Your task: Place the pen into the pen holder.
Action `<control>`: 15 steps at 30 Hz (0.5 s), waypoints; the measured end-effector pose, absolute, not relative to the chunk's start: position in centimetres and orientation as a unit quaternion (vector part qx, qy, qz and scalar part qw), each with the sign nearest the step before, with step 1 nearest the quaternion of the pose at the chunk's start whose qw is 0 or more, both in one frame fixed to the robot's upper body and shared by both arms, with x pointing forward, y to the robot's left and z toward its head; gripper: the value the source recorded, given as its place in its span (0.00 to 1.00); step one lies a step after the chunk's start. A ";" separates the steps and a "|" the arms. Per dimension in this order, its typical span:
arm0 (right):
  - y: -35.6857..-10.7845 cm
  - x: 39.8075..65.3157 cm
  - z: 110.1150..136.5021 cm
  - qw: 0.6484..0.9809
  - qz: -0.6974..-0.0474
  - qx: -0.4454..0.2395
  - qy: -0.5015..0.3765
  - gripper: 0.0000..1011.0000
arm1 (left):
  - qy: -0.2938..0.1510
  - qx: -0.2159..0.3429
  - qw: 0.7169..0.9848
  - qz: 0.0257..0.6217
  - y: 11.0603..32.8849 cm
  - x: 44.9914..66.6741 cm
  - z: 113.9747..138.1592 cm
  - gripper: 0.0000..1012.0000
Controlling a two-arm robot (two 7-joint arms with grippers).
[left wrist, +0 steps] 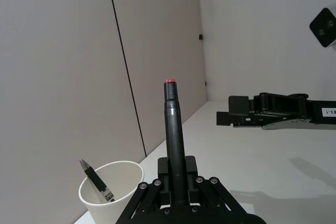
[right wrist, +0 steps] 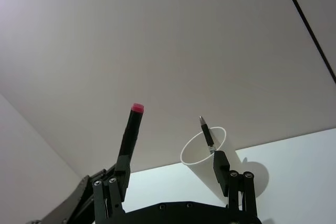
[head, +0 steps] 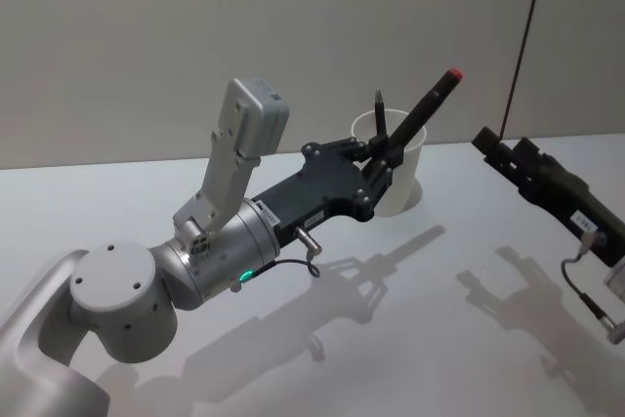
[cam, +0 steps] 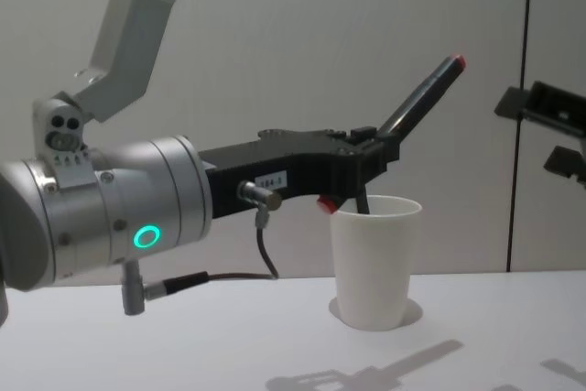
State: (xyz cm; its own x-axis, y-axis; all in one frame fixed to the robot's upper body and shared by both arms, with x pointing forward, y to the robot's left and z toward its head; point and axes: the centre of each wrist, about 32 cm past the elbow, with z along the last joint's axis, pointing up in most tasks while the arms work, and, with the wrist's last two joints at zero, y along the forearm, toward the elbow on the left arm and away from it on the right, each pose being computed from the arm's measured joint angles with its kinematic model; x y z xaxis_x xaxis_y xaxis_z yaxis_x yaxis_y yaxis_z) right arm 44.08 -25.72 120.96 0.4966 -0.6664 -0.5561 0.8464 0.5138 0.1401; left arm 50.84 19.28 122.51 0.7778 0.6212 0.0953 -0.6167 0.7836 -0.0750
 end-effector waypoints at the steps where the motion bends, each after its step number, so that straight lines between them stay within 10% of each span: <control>1: -25.7 44.1 121.0 0.840 -0.448 0.205 0.226 0.99 | -0.057 -0.020 0.943 0.328 19.3 50.8 122.5 0.18; 15: -25.6 45.0 121.2 0.817 -0.390 0.258 0.339 0.99 | -0.057 -0.020 0.943 0.328 19.3 50.8 122.5 0.18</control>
